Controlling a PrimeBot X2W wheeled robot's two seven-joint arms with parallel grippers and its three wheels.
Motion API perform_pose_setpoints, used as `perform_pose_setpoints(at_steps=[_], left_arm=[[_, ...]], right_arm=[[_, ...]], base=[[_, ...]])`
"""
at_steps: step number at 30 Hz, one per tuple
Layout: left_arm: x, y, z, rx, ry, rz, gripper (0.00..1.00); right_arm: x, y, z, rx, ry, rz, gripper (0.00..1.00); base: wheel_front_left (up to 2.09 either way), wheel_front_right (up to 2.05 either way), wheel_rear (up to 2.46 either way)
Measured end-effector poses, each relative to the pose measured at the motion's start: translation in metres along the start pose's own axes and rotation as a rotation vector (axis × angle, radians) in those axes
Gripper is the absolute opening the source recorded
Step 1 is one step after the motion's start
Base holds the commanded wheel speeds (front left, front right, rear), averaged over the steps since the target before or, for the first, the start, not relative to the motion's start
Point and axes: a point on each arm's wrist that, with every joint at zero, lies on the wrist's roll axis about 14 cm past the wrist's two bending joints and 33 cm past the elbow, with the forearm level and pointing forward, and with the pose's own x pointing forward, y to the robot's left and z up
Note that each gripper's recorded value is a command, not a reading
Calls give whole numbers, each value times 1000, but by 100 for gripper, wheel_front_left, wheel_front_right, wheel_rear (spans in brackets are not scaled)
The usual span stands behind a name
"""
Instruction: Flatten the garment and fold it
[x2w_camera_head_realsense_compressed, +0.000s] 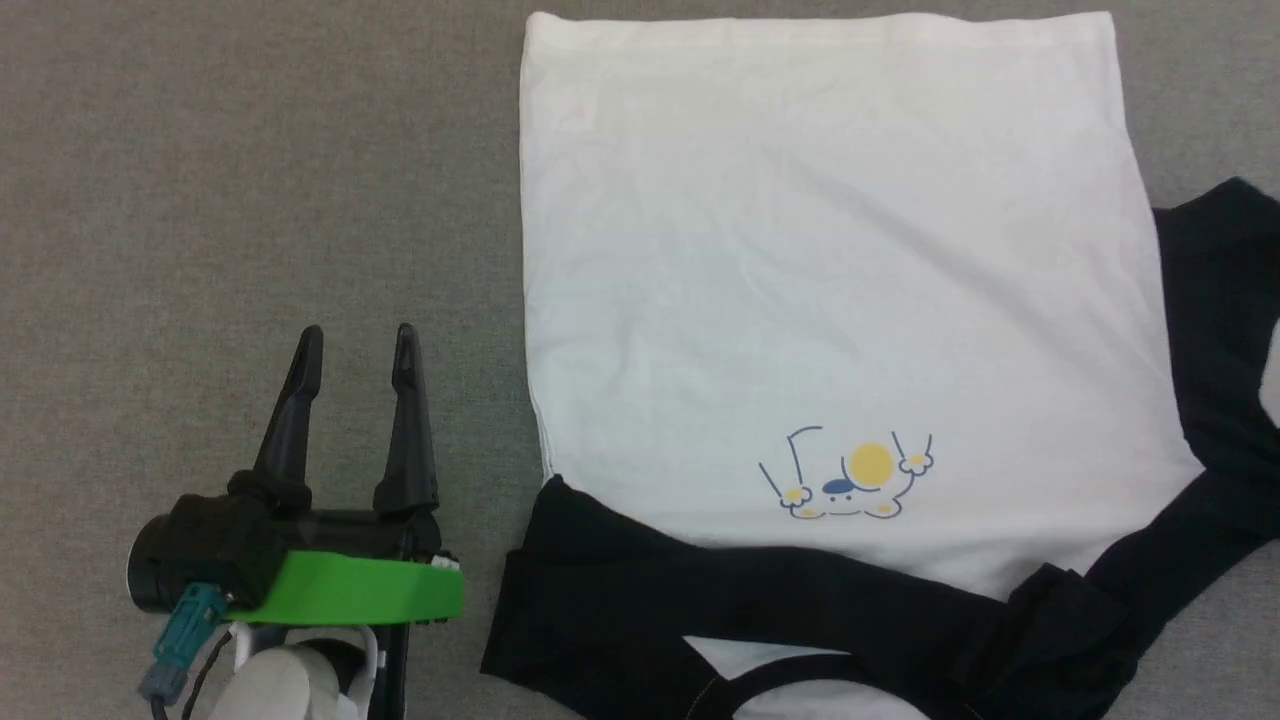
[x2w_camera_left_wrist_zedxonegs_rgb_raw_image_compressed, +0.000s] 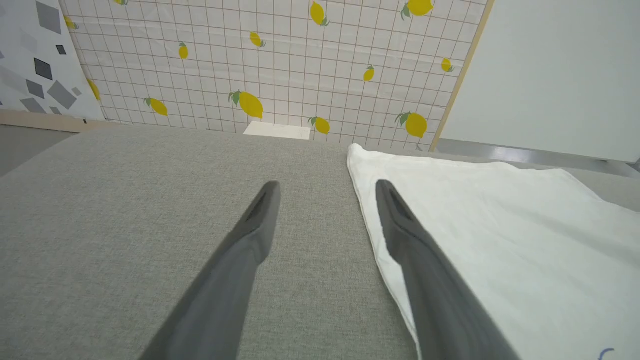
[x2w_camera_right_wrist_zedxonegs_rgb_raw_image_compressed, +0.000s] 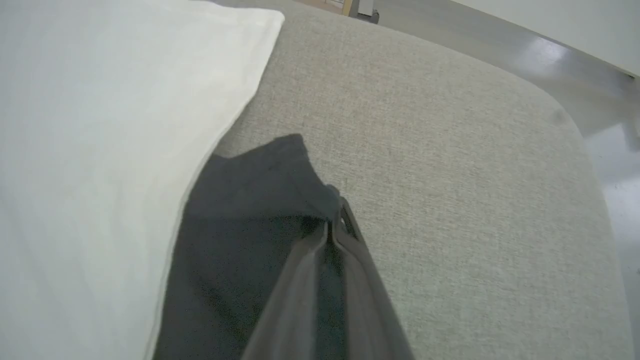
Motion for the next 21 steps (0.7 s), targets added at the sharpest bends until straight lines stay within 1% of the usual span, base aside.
perform_pose_setpoints(at_steps=[4, 9, 14, 17, 21], left_arm=[[-7, 0, 12, -3, -25, 0, 100], [-21, 2, 25, -11, -47, 9, 100], [-35, 2, 39, -20, -71, 11, 100], [-44, 2, 47, -21, -90, 11, 100], [-55, 5, 57, -21, -108, 22, 100]], right_arm=[[-25, -31, 18, 97, -98, -95, 0], [-69, -63, 15, 215, -163, -207, 0], [-123, -96, 5, 308, -227, -333, 0], [-153, -108, -8, 364, -250, -402, 0], [-186, -114, -30, 444, -262, -474, 0]], base=[[0, 0, 0], [0, 0, 0], [0, 0, 0], [0, 0, 0], [0, 0, 0]])
